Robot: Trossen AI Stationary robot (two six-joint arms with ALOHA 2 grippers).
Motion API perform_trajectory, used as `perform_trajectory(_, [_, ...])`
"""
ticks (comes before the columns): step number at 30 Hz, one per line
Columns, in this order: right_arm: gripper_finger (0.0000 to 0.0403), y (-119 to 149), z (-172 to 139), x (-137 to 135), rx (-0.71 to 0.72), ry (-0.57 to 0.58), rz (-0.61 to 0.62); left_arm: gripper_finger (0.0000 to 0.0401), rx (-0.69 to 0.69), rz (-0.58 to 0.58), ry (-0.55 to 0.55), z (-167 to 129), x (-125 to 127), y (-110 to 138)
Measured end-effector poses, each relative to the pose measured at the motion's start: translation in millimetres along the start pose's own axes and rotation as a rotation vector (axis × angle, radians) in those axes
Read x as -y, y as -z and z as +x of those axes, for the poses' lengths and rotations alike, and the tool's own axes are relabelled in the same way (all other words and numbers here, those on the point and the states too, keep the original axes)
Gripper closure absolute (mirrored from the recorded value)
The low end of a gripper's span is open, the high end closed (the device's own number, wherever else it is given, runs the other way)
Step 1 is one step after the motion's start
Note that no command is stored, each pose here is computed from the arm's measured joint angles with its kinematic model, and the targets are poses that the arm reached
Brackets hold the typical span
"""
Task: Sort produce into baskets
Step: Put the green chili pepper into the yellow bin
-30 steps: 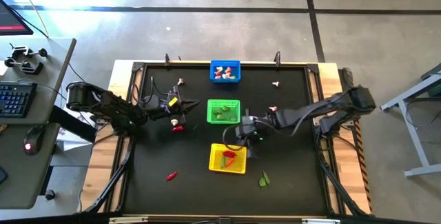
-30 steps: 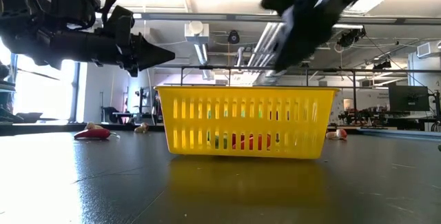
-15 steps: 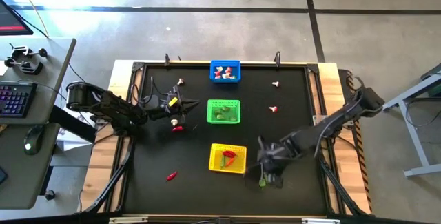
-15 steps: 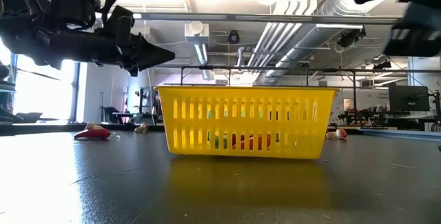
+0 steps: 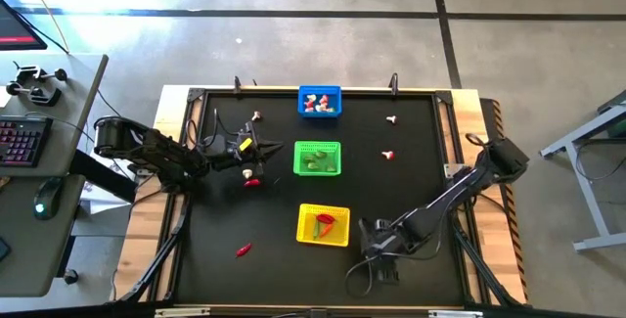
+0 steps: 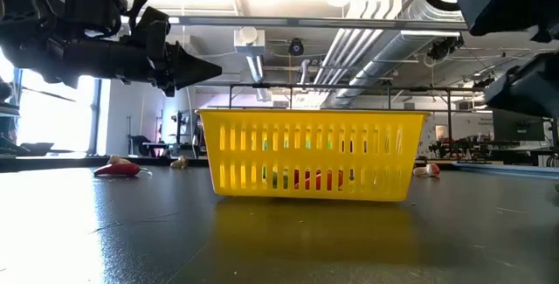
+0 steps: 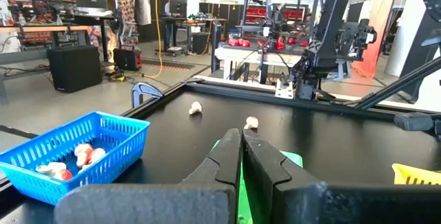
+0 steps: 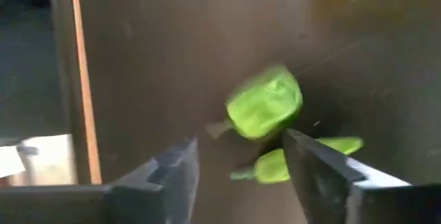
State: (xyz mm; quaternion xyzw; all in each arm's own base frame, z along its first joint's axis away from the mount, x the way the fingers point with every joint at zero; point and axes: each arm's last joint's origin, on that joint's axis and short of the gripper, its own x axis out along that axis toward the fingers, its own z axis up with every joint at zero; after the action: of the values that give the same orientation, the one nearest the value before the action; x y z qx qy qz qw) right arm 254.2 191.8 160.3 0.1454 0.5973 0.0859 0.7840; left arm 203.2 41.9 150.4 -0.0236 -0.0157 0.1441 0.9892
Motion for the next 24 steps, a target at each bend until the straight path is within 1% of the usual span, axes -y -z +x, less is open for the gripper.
perform_trajectory(3, [0.0176, 1, 2, 0, 0.023, 0.039, -0.071, 0.0401, 0.000, 0.000, 0.000, 0, 0, 0])
perform_trajectory(6, [0.0165, 1, 2, 0, 0.052, 0.076, -0.105, 0.0401, 0.000, 0.001, 0.000, 0, 0, 0])
perform_trajectory(9, [0.0167, 1, 2, 1, 0.062, 0.093, -0.105, 0.0401, 0.000, 0.000, 0.000, 0, 0, 0])
perform_trajectory(13, [0.0175, 5, 2, 5, 0.019, 0.134, -0.041, 0.0401, 0.000, 0.000, 0.000, 0, 0, 0])
perform_trajectory(15, [0.0179, 7, 2, 7, 0.002, 0.154, -0.031, 0.0401, 0.000, 0.000, 0.000, 0, 0, 0])
perform_trajectory(18, [0.0180, 8, 1, 9, 0.006, 0.201, -0.032, 0.0401, 0.000, 0.006, 0.000, 0, 0, 0])
perform_trajectory(20, [0.0180, 8, 1, 10, 0.006, 0.210, -0.041, 0.0401, 0.000, 0.006, 0.000, 0, 0, 0])
perform_trajectory(24, [0.0180, 9, 1, 10, -0.004, 0.212, -0.103, 0.0401, 0.000, 0.001, 0.000, 0, 0, 0])
